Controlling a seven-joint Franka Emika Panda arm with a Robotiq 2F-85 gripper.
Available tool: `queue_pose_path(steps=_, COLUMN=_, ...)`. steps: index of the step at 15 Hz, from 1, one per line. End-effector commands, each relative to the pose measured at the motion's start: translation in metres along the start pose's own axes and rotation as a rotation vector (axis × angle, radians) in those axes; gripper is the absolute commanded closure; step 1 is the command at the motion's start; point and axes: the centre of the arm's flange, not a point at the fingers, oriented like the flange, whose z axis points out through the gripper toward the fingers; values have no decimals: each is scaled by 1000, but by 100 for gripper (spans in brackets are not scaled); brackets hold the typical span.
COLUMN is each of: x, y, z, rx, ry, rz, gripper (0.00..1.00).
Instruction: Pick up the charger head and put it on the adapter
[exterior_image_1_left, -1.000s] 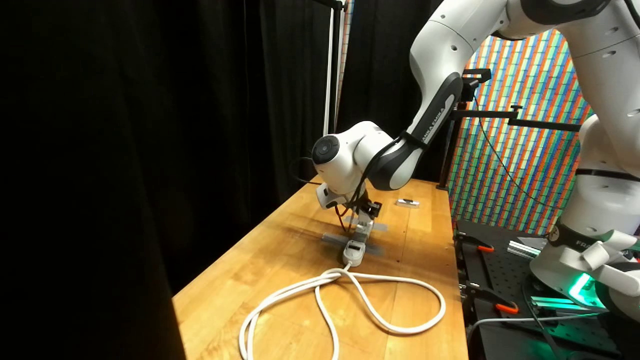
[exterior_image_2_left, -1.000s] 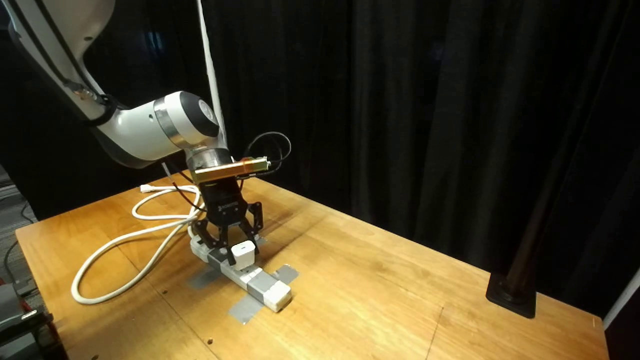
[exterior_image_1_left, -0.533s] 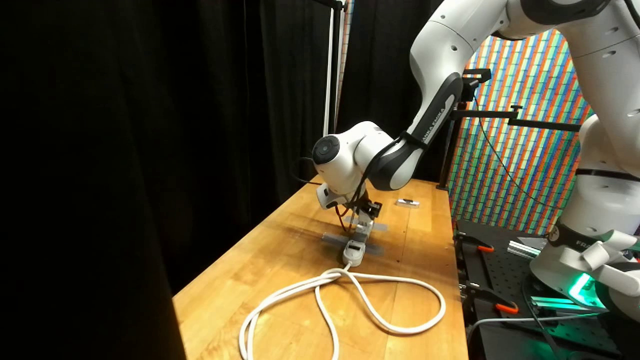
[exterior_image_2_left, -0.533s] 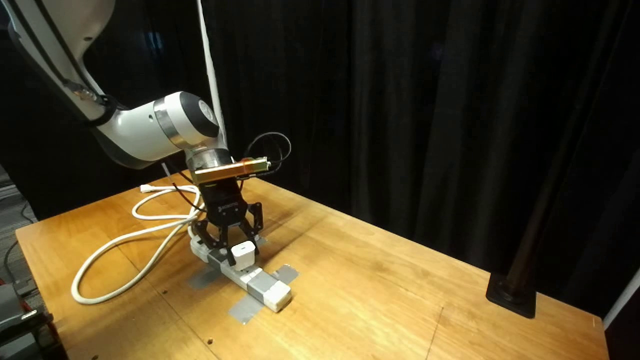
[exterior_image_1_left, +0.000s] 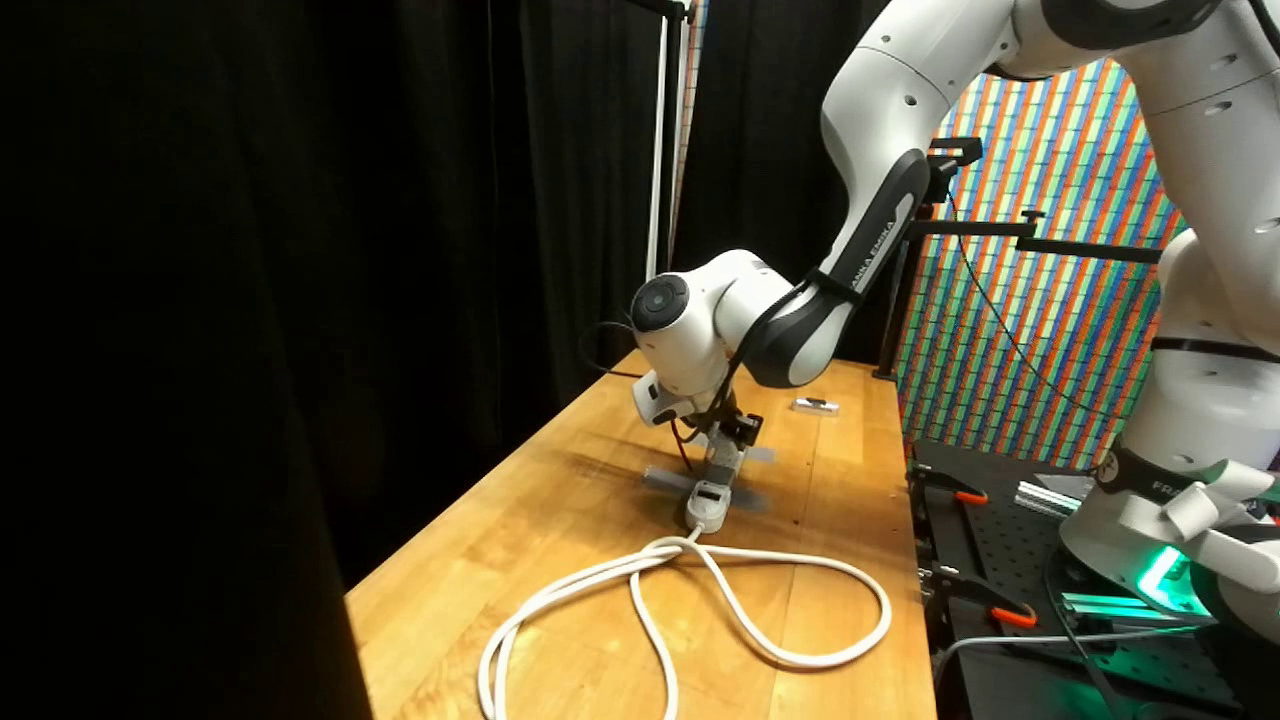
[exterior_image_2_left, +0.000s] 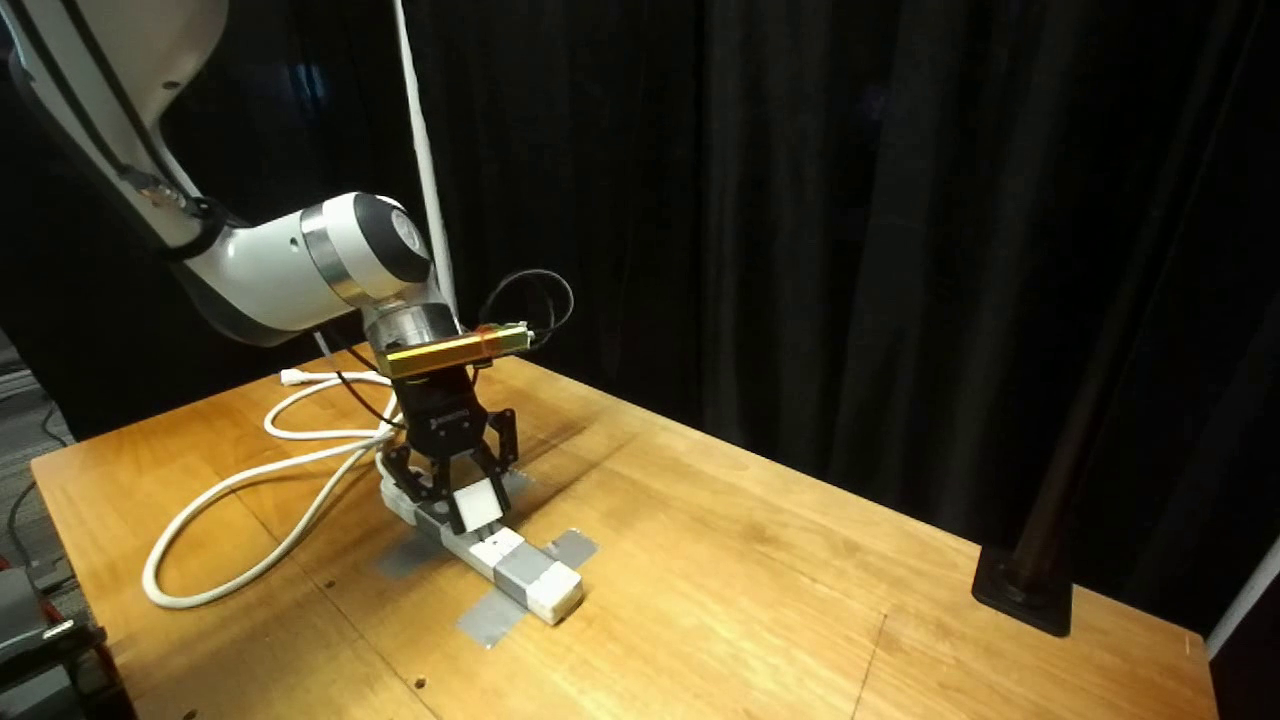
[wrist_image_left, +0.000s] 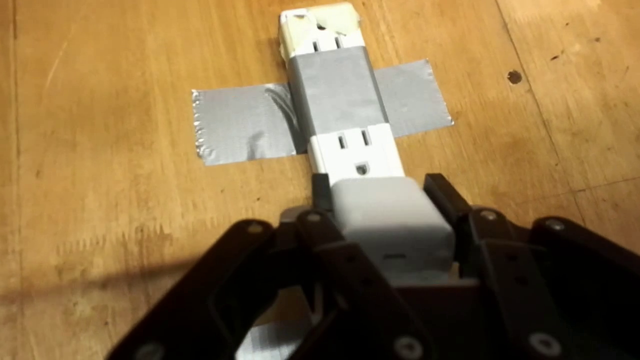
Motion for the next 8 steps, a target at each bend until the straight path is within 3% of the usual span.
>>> queue_pose_path(steps=1, x=4, y=-13, z=11, rx=-3, ry=24, rz=-23, gripper=77)
queue_pose_path(steps=8, x=-15, y=-4, z=14, rx=30, ry=64, rz=-18, gripper=77)
